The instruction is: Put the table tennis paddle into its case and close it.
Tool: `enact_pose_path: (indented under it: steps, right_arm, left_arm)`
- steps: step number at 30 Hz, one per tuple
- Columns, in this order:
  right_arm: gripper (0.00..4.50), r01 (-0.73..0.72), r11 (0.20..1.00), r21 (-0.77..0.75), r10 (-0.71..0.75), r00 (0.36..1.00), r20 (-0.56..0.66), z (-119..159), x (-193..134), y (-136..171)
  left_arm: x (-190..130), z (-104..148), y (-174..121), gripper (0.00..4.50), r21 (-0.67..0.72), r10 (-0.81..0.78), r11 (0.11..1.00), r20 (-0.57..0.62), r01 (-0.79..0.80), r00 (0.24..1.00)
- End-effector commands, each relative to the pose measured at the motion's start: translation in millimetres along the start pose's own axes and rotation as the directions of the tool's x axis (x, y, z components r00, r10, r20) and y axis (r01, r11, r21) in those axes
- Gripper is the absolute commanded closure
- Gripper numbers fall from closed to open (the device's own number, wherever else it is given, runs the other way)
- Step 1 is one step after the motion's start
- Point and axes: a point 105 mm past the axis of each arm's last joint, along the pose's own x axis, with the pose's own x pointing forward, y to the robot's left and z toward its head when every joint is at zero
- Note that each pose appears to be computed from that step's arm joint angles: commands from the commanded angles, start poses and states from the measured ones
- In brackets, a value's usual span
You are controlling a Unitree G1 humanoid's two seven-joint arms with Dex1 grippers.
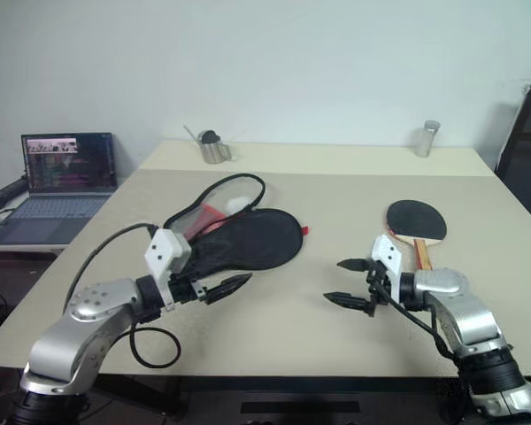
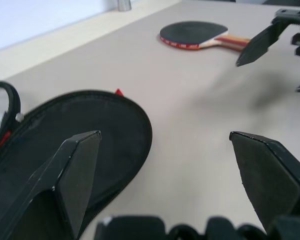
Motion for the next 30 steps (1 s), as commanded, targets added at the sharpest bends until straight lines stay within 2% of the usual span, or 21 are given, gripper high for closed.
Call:
enact_pose_path:
  steps: [1, 4, 7, 11, 18, 23, 26, 30]
  right_arm:
    - [0.03, 0.019, 0.999, -0.045, -0.019, 1.0, -0.012, 12.3, -9.3, -3.2]
    - [0.03, 0.041, 0.997, -0.06, -0.043, 0.998, -0.035, 11.2, -14.9, -10.7]
    - [0.03, 0.05, 0.996, -0.071, -0.051, 0.999, -0.005, 25.5, -16.5, -13.7]
    - [0.03, 0.049, 0.995, -0.085, -0.048, 0.999, 0.01, 37.6, -19.4, -13.3]
    - [0.03, 0.032, 0.993, -0.113, -0.03, 0.999, 0.024, 52.0, -15.7, -7.9]
    - [0.03, 0.012, 0.993, -0.116, -0.007, 0.999, 0.048, 61.0, -13.9, 1.6]
    - [0.03, 0.017, 0.994, -0.112, -0.009, 0.998, 0.067, 63.1, -13.1, 4.7]
    - [0.03, 0.015, 0.994, -0.112, -0.004, 0.995, 0.095, 67.2, -10.2, 9.7]
  left_arm:
    - [5.8, 5.6, 7.2, 0.0, 0.026, 0.02, 0.999, 0.023, -0.02, 1.0]
    - [15.2, 1.6, 8.0, 0.0, 0.047, 0.025, 0.999, 0.024, -0.026, 0.999]
    - [18.3, 6.1, 8.7, 0.0, 0.028, 0.023, 0.999, 0.06, -0.024, 0.998]
    - [15.1, 0.4, 12.0, 0.0, 0.028, 0.02, 0.999, 0.05, -0.021, 0.999]
    - [-13.5, -17.3, 23.8, 0.0, 0.019, 0.084, 0.996, -0.007, -0.084, 0.996]
    - [-47.8, -29.2, 56.3, 0.0, 0.115, 0.144, 0.985, -0.125, -0.13, 0.982]
    - [-58.1, -37.7, 76.8, 0.0, 0.152, 0.164, 0.979, -0.186, -0.137, 0.969]
    - [-44.0, -48.3, 92.5, 0.0, 0.145, 0.12, 0.985, -0.22, -0.089, 0.968]
